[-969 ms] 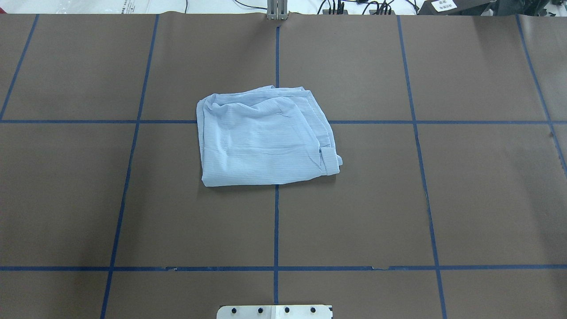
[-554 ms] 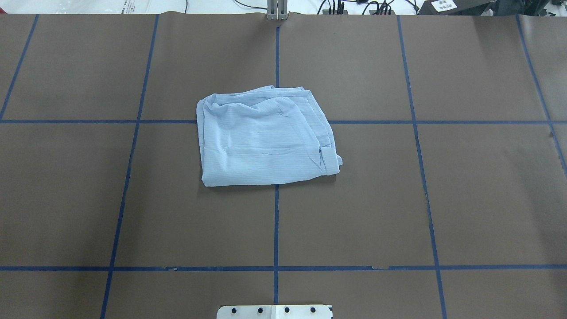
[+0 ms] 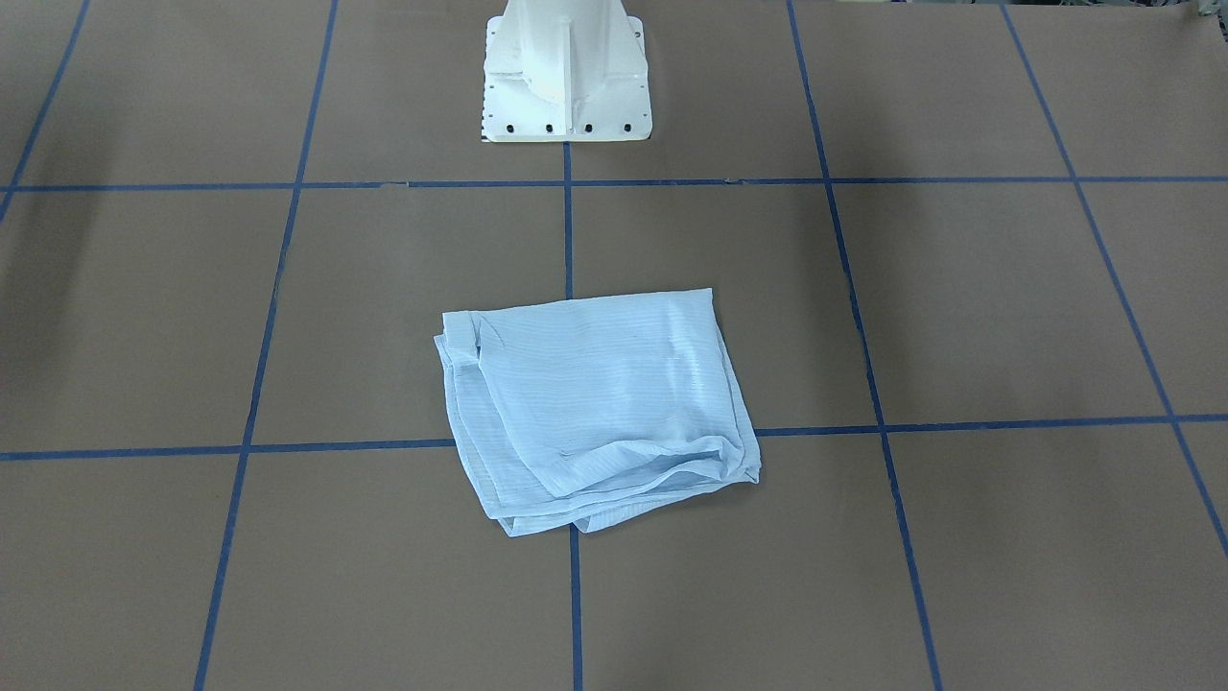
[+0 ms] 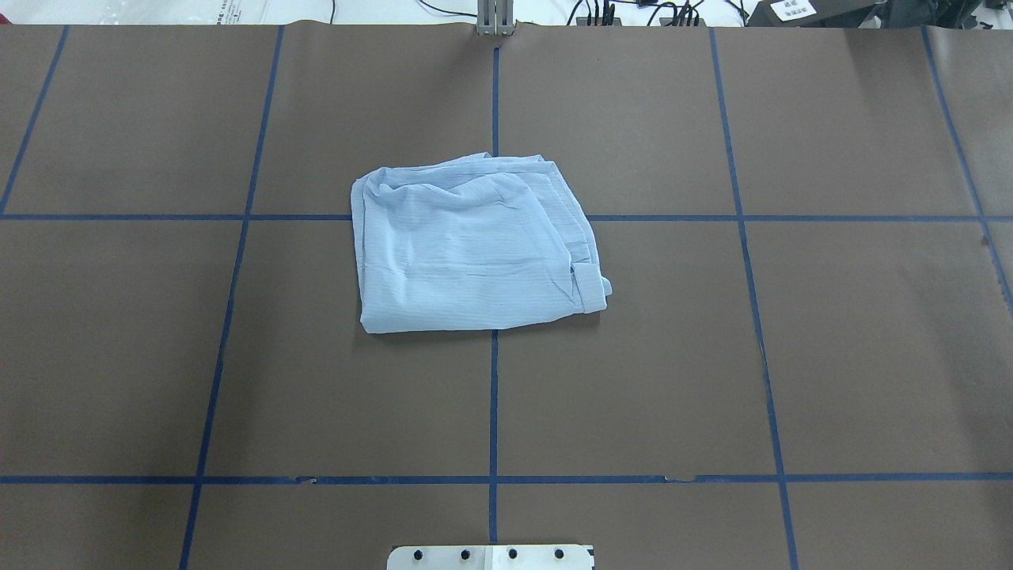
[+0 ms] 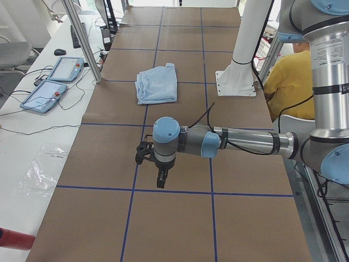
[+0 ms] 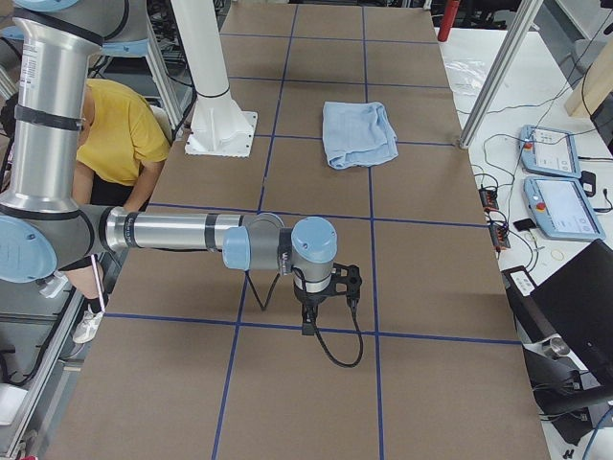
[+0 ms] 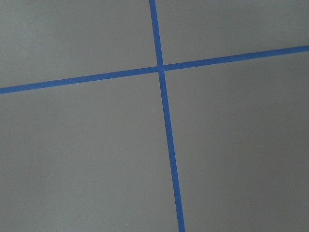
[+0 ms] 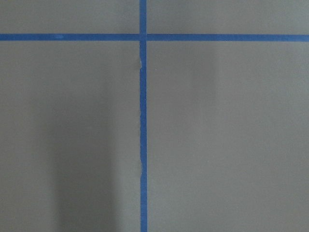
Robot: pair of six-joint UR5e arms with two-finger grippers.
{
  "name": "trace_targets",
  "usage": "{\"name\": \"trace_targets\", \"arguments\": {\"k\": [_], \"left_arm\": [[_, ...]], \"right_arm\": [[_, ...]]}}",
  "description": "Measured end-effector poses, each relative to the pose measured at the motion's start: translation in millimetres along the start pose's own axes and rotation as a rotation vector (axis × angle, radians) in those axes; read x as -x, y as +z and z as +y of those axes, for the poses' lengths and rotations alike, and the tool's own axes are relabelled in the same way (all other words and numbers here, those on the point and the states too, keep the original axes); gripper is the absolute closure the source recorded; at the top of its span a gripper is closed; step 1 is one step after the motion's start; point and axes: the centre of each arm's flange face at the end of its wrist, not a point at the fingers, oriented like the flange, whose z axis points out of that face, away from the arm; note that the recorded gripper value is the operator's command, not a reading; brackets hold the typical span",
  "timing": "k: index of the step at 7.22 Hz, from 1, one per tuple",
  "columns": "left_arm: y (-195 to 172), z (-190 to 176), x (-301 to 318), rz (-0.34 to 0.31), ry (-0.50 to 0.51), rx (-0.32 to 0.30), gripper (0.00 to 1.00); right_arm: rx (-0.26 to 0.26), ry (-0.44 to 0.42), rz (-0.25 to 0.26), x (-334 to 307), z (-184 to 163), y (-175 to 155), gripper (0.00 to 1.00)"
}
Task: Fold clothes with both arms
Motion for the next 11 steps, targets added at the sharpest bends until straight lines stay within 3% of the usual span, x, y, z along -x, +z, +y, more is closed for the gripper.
{"name": "trace_targets", "arguments": {"k": [11], "left_arm": [[7.6,7.7,7.1,-0.003,-0.019,0.019,0.0]], "right_arm": [[-0.006,-0.005,0.001,2.5,-2.9,-2.2,0.0]]}}
